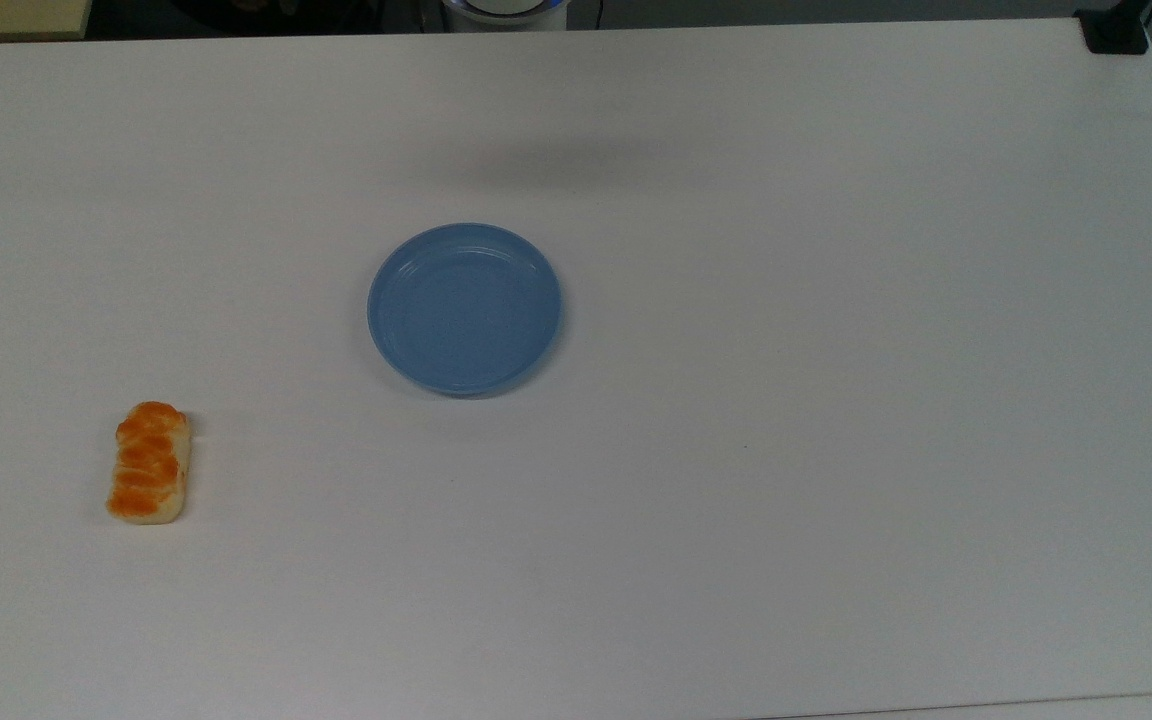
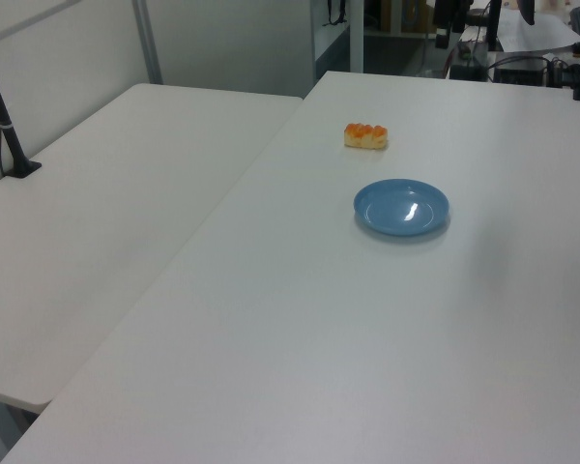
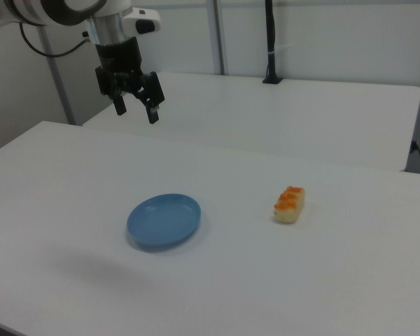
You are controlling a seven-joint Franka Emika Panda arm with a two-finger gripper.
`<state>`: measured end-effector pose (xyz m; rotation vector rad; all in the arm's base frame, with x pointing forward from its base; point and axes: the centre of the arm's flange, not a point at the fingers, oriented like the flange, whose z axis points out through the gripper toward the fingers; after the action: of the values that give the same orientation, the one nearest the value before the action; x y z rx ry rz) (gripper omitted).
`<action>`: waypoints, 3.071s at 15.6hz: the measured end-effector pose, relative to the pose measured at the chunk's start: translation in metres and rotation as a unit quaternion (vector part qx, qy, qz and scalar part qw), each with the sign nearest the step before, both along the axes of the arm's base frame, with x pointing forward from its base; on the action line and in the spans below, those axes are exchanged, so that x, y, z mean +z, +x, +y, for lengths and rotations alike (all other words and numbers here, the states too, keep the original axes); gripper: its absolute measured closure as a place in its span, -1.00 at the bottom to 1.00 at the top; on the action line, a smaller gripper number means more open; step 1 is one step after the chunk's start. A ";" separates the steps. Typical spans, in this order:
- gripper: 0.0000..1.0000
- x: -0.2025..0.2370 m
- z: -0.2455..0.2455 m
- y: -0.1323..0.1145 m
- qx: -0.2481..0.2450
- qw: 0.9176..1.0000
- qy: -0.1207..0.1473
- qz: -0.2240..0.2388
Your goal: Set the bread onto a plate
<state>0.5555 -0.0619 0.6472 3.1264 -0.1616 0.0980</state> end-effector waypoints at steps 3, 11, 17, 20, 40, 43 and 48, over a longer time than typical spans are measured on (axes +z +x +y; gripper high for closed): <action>-1.00 0.001 0.000 0.001 0.000 1.000 -0.001 -0.005; -1.00 0.003 0.000 0.004 0.000 1.000 -0.002 -0.016; -1.00 0.003 0.000 0.004 0.009 1.000 -0.002 -0.016; -1.00 0.003 0.000 0.004 0.015 1.000 -0.003 -0.016; -1.00 0.003 -0.011 0.002 0.000 1.000 -0.003 -0.016; -1.00 0.000 -0.026 0.010 -0.012 0.999 -0.007 -0.036; -0.98 -0.024 -0.055 0.045 -0.033 0.996 -0.019 -0.075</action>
<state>0.6009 -0.1165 0.6228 3.0704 -0.2594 0.3315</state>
